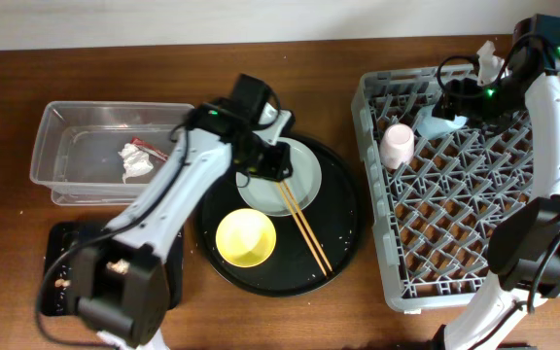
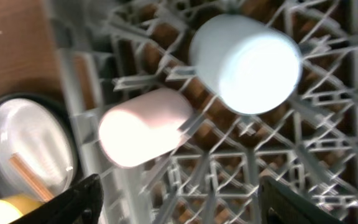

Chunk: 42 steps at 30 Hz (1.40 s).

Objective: Sort waste into correct bins and load items into the dishwasher rack
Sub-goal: 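Retract the left arm to rest and move the right gripper to the chopsticks, then grasp one chopstick with the right gripper and drop it in the rack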

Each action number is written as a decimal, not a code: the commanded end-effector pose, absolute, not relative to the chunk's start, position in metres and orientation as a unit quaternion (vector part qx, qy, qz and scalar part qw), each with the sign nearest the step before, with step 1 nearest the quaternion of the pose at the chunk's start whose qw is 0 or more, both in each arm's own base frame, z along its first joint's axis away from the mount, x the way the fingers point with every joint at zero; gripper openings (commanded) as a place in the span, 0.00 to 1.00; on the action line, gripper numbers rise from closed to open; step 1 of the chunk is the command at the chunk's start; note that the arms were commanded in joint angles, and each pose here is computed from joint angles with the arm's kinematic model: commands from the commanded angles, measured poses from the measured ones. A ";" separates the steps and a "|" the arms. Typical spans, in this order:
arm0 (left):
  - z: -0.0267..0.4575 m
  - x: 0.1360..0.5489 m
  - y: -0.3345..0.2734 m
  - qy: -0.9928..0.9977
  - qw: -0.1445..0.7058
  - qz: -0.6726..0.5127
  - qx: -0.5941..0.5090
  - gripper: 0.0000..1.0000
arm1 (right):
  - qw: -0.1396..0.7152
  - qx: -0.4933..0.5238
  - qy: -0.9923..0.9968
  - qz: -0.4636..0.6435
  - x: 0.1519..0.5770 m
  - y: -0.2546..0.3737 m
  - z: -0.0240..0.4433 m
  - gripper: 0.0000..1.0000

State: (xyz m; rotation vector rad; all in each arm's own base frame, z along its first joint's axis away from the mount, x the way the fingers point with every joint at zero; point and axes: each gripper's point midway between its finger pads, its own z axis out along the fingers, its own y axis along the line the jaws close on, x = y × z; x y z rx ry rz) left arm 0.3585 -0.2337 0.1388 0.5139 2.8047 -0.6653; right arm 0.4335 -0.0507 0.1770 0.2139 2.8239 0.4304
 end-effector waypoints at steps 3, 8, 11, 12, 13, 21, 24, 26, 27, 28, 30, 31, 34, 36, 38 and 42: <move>0.262 0.354 -0.183 0.924 0.272 -0.219 0.154 0.33 | 0.138 0.046 0.973 0.178 0.429 -0.028 0.191 0.67; 0.323 0.340 -0.124 0.909 0.380 -0.136 0.103 0.99 | 0.074 -0.053 0.971 0.221 0.401 0.050 0.190 0.66; 0.323 0.331 -0.113 0.914 0.376 -0.115 0.095 0.99 | 0.049 -0.121 0.969 0.208 0.386 0.101 0.187 0.65; 0.320 0.327 -0.112 0.919 0.367 -0.113 0.095 0.99 | 0.041 -0.138 0.970 0.197 0.381 0.111 0.185 0.65; 0.316 0.324 -0.111 0.922 0.358 -0.111 0.095 0.99 | 0.034 -0.156 0.970 0.182 0.376 0.121 0.183 0.64; 0.294 0.305 -0.087 0.948 0.301 -0.069 0.070 0.99 | -0.037 -0.230 0.968 0.092 0.319 0.193 0.149 0.64; 0.292 0.309 -0.059 0.953 0.296 -0.066 -0.003 0.99 | -0.069 -0.242 0.964 0.082 0.298 0.203 0.128 0.64; 0.290 0.308 -0.044 0.955 0.290 -0.058 -0.029 0.99 | -0.084 -0.248 0.962 0.077 0.288 0.206 0.113 0.64; 0.289 0.308 -0.039 0.956 0.287 -0.055 -0.037 0.99 | -0.090 -0.251 0.961 0.075 0.284 0.206 0.107 0.64; 0.288 0.307 -0.034 0.956 0.284 -0.053 -0.043 0.99 | -0.095 -0.253 0.960 0.073 0.280 0.207 0.099 0.64; 0.286 0.304 -0.029 0.958 0.278 -0.049 -0.052 0.99 | -0.102 -0.252 0.960 0.071 0.275 0.206 0.085 0.64; 0.286 0.304 -0.029 0.958 0.276 -0.049 -0.052 0.99 | -0.105 -0.253 0.959 0.070 0.272 0.206 0.077 0.64; 0.286 0.304 -0.029 0.958 0.276 -0.049 -0.052 0.99 | -0.103 -0.254 0.959 0.070 0.269 0.204 0.055 0.64; 0.286 0.304 -0.029 0.958 0.276 -0.049 -0.052 0.99 | -0.100 -0.255 0.959 0.071 0.268 0.204 0.045 0.64; 0.286 0.304 -0.029 0.958 0.276 -0.049 -0.052 0.99 | -0.090 -0.256 0.960 0.074 0.271 0.205 0.037 0.63; 0.286 0.304 -0.029 0.958 0.276 -0.049 -0.052 0.99 | -0.068 -0.259 0.961 0.073 0.279 0.207 0.030 0.60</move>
